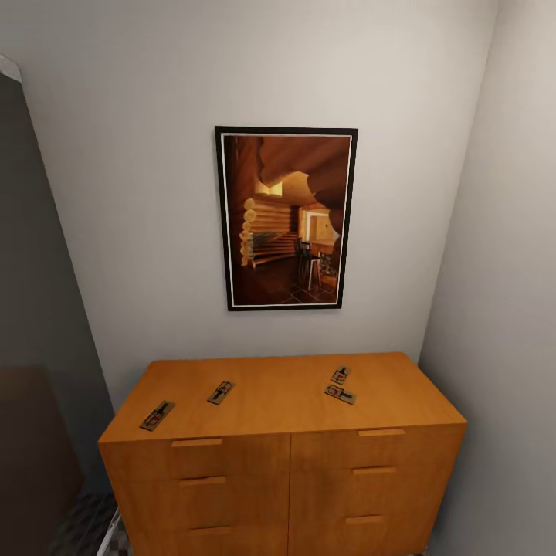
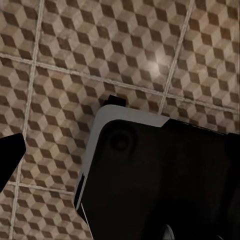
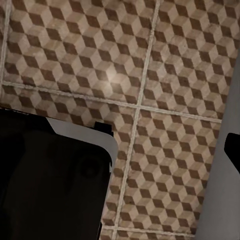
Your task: Take the four mousetraps from the cabinet in the bathroom and place them on the bathroom floor. Make sure all four end up on the same floor surface, and ensure that at least two of them are either under or directly next to the same bathroom sink.
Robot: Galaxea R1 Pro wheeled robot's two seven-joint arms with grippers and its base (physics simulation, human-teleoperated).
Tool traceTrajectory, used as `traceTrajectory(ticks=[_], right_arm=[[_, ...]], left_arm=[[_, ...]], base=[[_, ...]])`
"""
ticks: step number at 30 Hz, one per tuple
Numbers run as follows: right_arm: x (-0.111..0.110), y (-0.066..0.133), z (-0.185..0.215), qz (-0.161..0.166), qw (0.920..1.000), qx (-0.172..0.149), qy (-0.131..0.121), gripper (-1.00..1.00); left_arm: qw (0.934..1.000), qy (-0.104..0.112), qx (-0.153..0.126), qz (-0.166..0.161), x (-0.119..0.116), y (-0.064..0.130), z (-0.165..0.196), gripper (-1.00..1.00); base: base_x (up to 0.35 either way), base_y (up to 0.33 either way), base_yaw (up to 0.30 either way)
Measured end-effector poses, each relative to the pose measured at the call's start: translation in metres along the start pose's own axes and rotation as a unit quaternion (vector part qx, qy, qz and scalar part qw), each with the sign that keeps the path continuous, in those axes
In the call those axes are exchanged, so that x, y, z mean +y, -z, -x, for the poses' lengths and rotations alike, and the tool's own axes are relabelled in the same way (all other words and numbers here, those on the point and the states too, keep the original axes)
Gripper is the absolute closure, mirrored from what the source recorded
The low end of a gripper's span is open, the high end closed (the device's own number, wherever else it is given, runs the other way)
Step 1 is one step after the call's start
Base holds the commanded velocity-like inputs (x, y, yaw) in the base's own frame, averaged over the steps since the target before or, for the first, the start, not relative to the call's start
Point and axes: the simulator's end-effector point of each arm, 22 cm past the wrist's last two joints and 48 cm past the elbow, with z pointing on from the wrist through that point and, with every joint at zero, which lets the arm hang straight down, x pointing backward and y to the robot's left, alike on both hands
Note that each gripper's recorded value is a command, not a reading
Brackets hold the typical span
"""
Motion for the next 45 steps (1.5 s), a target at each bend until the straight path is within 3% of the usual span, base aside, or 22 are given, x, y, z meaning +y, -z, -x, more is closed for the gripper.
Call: traceTrajectory(ticks=[21, 34, 45], right_arm=[[-0.012, 0.004, 0.045, -0.005, 0.9997, -0.022, -0.001, -1.00], [-0.005, 0.033, 0.121, 0.053, 0.9983, -0.023, -0.012, -1.00], [0.000, 0.057, 0.158, 0.084, 0.9958, -0.031, -0.020, -1.00]], left_arm=[[0.9995, -0.016, 0.002, -0.028, -0.029, 0.026, 0.043, -1.00], [0.9978, -0.035, -0.008, -0.055, -0.060, 0.060, 0.082, -1.00], [0.9961, -0.052, -0.010, -0.071, -0.077, 0.090, 0.104, -1.00]], base=[[0.000, 0.000, 0.000], [0.000, 0.000, 0.000], [0.000, 0.000, 0.000]])
